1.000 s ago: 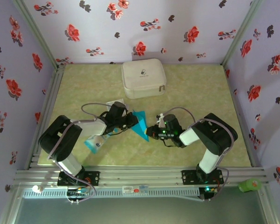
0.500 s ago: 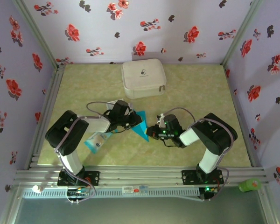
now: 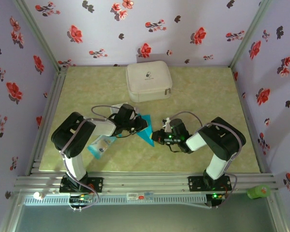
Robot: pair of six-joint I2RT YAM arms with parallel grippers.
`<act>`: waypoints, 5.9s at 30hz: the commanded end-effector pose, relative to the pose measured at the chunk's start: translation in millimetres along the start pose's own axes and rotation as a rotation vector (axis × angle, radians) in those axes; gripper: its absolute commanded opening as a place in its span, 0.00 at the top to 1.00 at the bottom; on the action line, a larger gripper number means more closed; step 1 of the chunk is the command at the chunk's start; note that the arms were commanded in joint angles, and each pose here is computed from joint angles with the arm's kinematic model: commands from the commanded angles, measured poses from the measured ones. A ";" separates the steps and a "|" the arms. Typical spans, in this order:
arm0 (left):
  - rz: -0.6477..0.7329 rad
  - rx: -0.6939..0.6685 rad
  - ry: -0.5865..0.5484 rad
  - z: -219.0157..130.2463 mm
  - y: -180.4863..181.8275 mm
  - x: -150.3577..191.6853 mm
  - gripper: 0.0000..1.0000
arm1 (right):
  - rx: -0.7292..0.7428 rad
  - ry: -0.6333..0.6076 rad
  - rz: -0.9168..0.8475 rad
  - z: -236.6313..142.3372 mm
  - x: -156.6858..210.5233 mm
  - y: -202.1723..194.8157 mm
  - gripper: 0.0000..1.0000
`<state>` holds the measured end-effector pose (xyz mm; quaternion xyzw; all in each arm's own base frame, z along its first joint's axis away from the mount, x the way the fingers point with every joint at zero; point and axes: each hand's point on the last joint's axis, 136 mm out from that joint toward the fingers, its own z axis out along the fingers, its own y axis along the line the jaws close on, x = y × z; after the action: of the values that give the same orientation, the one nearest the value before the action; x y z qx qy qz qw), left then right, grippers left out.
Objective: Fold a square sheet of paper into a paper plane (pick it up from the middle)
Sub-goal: Fourth fold the wing at the center of the table.
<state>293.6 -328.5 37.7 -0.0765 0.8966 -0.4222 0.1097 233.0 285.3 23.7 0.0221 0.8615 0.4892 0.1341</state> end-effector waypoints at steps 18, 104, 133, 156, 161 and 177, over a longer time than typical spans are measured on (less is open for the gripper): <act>0.000 -0.010 -0.005 10.7 3.8 -14.6 0.88 | 0.089 0.008 0.044 -0.7 6.4 -24.9 1.00; -0.042 -0.165 0.040 15.5 49.9 -1.8 0.90 | 0.193 0.241 0.022 -21.9 50.3 -20.8 0.92; -0.044 -0.178 0.045 14.4 56.2 1.8 0.91 | 0.209 0.163 -0.014 -38.4 30.9 4.2 0.69; -0.045 -0.184 0.046 14.0 60.3 3.8 0.91 | 0.197 0.180 0.001 18.1 -6.7 28.6 1.00; -0.044 -0.184 0.048 13.7 60.8 4.6 0.91 | 0.239 0.183 0.033 17.7 3.9 3.4 1.00; -0.057 -0.192 0.040 10.6 64.8 3.2 0.91 | 0.250 0.214 0.062 -3.7 35.4 -15.9 1.00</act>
<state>304.4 -324.7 19.7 -0.0812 0.9072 -0.4010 0.0977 222.6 295.3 18.8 0.0072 0.9098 0.4108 0.0582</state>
